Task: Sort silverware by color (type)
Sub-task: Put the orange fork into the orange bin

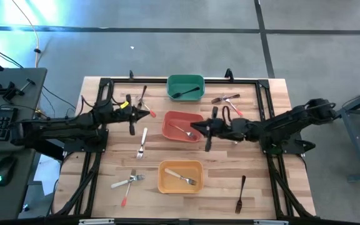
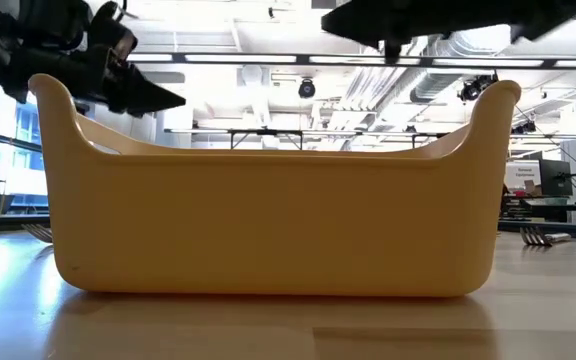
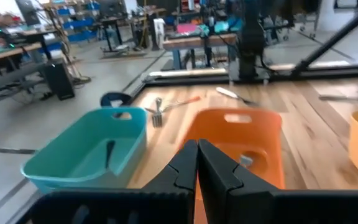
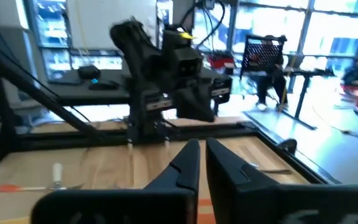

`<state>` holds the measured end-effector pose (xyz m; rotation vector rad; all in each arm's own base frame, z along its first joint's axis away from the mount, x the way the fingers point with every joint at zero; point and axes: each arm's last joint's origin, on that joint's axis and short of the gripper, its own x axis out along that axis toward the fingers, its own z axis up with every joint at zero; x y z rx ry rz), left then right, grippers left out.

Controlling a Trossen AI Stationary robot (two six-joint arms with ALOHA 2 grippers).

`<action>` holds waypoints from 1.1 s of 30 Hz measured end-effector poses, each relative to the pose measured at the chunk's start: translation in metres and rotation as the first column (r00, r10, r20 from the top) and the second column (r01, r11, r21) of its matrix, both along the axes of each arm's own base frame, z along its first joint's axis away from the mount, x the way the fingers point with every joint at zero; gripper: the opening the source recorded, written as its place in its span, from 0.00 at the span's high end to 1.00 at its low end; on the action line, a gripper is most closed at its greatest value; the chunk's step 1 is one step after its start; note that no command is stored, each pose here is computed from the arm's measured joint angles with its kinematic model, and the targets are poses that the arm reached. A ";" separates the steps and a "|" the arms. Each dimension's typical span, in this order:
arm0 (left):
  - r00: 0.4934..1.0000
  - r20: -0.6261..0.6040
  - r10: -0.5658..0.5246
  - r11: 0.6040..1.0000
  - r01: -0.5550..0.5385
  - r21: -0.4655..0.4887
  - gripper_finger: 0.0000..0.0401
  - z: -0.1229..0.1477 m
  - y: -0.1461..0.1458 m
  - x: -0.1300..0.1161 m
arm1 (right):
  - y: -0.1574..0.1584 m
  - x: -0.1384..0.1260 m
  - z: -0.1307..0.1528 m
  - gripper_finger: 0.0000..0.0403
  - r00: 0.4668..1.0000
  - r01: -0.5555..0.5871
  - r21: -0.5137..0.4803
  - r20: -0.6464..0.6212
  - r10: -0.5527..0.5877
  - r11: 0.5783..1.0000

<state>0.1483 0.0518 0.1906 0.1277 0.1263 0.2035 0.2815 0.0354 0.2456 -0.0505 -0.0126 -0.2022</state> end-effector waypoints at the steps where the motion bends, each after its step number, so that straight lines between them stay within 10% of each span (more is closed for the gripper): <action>1: 1.000 -0.009 -0.007 1.000 0.007 -0.007 0.99 -0.003 -0.001 0.000 | -0.001 0.005 0.002 0.95 1.000 0.008 0.000 -0.017 -0.008 1.000; 13: 0.991 -0.099 -0.085 0.993 0.076 -0.089 1.00 -0.032 -0.017 -0.005 | -0.014 0.087 0.015 0.66 0.976 0.081 0.016 -0.203 -0.076 0.997; 33: 0.941 -0.208 -0.268 0.962 0.248 -0.117 1.00 -0.044 -0.045 -0.005 | -0.011 0.121 0.002 0.76 0.940 0.069 -0.016 -0.335 -0.070 0.998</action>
